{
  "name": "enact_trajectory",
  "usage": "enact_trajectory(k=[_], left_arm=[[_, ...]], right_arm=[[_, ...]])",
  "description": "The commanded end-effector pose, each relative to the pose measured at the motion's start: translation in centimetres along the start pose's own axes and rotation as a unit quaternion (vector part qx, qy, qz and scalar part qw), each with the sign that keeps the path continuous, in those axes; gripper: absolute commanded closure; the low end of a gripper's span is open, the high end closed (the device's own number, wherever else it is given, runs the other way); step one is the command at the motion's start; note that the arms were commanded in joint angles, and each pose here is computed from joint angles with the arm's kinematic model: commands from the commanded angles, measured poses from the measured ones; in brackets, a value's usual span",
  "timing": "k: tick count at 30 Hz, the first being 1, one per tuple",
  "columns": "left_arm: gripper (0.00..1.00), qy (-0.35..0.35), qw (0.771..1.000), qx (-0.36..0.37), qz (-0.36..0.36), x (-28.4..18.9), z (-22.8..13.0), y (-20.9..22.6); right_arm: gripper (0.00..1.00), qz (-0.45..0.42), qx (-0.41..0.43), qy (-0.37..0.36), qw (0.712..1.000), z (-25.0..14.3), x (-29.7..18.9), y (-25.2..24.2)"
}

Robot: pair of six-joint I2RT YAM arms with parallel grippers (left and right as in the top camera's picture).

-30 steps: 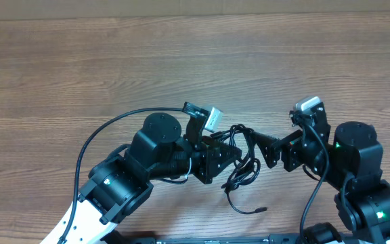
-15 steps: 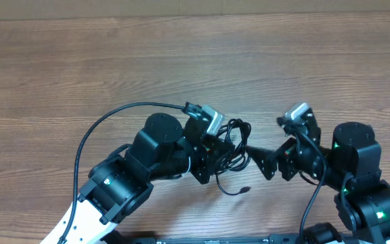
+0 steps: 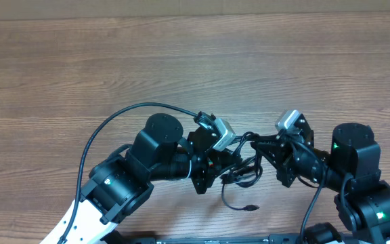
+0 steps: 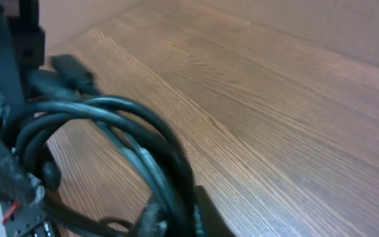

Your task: Untangle cables

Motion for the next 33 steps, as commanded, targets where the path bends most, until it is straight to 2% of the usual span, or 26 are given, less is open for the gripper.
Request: enact_trajectory(k=[1, 5, 8, 12, 17, 23, 30, 31, 32, 33], left_arm=[[0.96, -0.001, 1.000, 0.016, -0.008, 0.1, 0.3, -0.3], [0.96, -0.001, 0.999, 0.006, 0.052, 0.2, 0.2, 1.2], [0.96, -0.007, 0.992, -0.039, 0.120, -0.1, 0.1, 2.9], [0.96, -0.020, 0.965, -0.115, 0.235, -1.1, -0.4, 5.6], [0.96, -0.032, 0.932, -0.165, 0.321, -2.3, -1.1, 7.5], [0.96, -0.037, 0.921, -0.170, 0.350, -2.8, -1.2, 8.1], [0.96, -0.026, 0.925, -0.172, 0.336, -2.6, -1.5, 7.8], [0.96, -0.023, 0.927, -0.172, 0.333, -2.5, -1.6, 7.7], [0.96, -0.020, 0.929, -0.170, 0.327, -2.4, -1.6, 7.5], [0.96, -0.016, 0.933, -0.165, 0.320, -2.3, -1.6, 7.4]], right_arm=[[0.96, -0.007, -0.012, -0.013, 1.000, 0.8, -0.5, 0.1], [0.96, -0.006, -0.004, -0.001, 1.000, 0.3, -0.5, 0.2], [0.96, -0.004, 0.010, 0.019, 1.000, -0.5, -0.5, 0.2], [0.96, 0.002, 0.018, 0.041, 0.999, -1.5, -0.6, 0.4], [0.96, 0.049, -0.003, 0.048, 0.998, -1.9, -0.7, 1.6], [0.96, 0.114, -0.029, 0.030, 0.993, -1.5, -0.9, 3.1], [0.96, 0.106, -0.029, 0.031, 0.993, -1.5, -0.9, 2.9], [0.94, 0.097, -0.029, 0.033, 0.994, -1.5, -0.8, 2.7], [0.76, 0.085, -0.024, 0.036, 0.995, -1.6, -0.8, 2.4], [0.66, 0.072, -0.018, 0.039, 0.996, -1.6, -0.7, 2.1]])
Point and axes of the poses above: each gripper's point midway between its finger pads, its own x axis out along the fingers, its own y axis along the line the jaws close on, z = x × y, the point moved 5 cm from there along -x, back along the fingers, and after that the axes turned 6 degrees about x, right-handed, at the moved point
